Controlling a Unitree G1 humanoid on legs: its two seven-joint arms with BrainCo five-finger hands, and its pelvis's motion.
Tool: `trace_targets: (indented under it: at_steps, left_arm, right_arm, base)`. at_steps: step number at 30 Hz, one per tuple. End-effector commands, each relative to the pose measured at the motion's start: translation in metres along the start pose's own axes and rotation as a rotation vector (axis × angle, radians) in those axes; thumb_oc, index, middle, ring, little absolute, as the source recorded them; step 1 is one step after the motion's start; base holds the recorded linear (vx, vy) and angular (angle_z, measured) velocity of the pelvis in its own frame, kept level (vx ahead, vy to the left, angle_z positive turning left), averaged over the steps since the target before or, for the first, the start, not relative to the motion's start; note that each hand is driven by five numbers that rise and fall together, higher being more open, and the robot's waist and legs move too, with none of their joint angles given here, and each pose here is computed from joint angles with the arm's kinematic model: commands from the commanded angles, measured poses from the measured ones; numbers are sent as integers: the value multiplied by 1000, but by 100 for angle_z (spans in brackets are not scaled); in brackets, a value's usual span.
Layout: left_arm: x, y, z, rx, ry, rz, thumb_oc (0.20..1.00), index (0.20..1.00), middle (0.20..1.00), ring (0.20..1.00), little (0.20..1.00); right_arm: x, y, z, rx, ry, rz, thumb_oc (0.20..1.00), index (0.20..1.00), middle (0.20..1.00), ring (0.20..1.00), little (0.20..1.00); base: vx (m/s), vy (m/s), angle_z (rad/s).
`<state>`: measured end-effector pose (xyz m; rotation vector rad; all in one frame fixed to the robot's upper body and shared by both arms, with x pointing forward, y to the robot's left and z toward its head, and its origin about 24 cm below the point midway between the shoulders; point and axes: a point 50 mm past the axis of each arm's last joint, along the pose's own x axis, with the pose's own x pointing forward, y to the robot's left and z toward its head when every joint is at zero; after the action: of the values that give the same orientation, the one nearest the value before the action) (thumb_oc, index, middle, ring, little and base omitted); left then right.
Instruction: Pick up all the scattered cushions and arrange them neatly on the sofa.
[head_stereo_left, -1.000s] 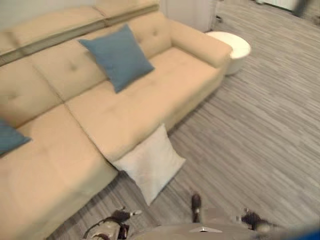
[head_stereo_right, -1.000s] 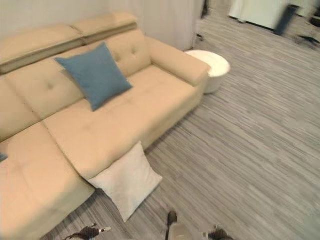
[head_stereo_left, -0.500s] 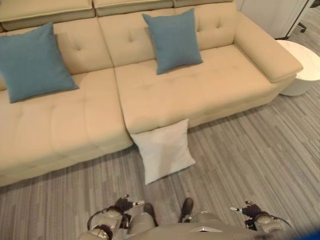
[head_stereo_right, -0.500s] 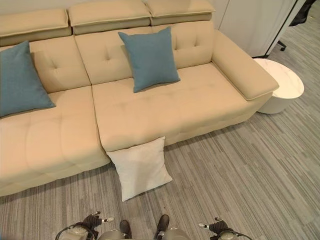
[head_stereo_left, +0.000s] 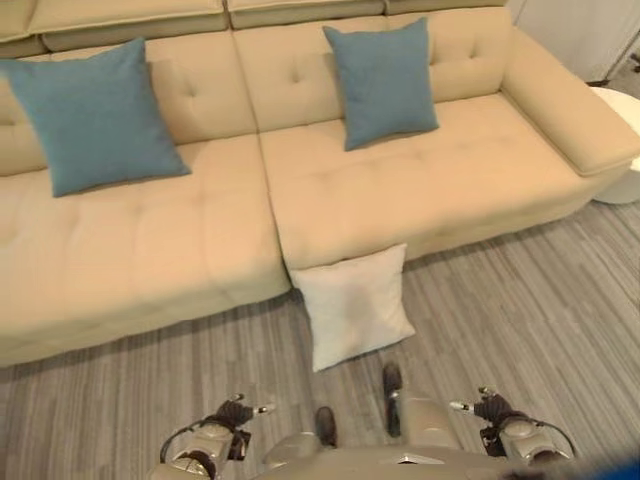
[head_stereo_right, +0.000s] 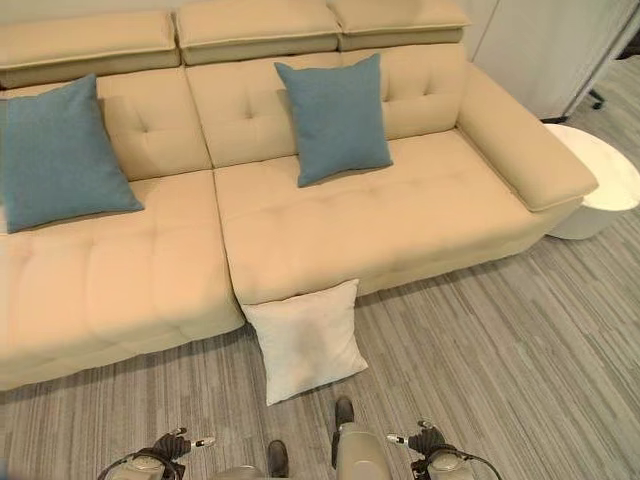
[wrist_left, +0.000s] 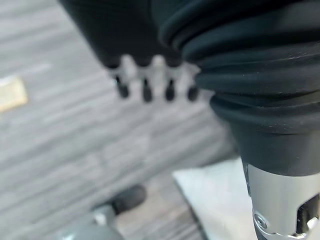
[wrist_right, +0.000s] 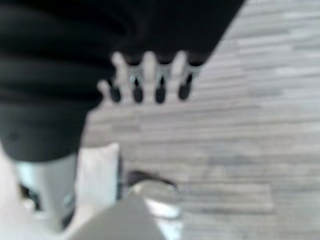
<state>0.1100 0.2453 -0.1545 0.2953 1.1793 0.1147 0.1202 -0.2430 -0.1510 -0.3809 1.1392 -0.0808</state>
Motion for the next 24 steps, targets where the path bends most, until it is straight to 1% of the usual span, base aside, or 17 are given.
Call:
trace_targets:
  at_steps: [1, 7, 10, 15, 16, 18, 24]
  left_arm:
    - [0, 10, 4, -37, -25, 34, 1000, 1000, 1000, 1000, 1000]
    - [1, 9, 9, -27, -38, 29, 1000, 1000, 1000, 1000, 1000]
    - [2, 6, 31, -11, -102, 20, 1000, 1000, 1000, 1000, 1000]
    - [3, -2, 51, 19, -162, -7, 1000, 1000, 1000, 1000, 1000]
    - [2, -8, 71, 38, -225, -26, 1000, 1000, 1000, 1000, 1000]
    - [1, -8, 70, 23, -225, -31, 1000, 1000, 1000, 1000, 1000]
    - [2, -2, 53, 28, -177, -13, 1000, 1000, 1000, 1000, 1000]
  right_arm:
    - [2, -8, 10, -23, -35, -26, 1000, 1000, 1000, 1000, 1000]
    - [2, -10, 13, -4, -56, -35, 1000, 1000, 1000, 1000, 1000]
    - [1, -13, 16, 22, -73, -54, 1000, 1000, 1000, 1000, 1000]
    - [1, -18, 15, 39, -72, -73, 1000, 1000, 1000, 1000, 1000]
    - [2, -22, 18, 43, -73, -91, 1000, 1000, 1000, 1000, 1000]
    - [3, -20, 23, 21, -80, -84, 1000, 1000, 1000, 1000, 1000]
    - [4, -12, 38, 1, -118, -57, 1000, 1000, 1000, 1000, 1000]
  base:
    - [40, -78, 23]
    - [29, -148, 24]
    - [-39, -168, 79]
    - [-37, -69, 72]
    - [-74, -2, 127]
    - [13, 129, 88]
    - [51, 214, -66]
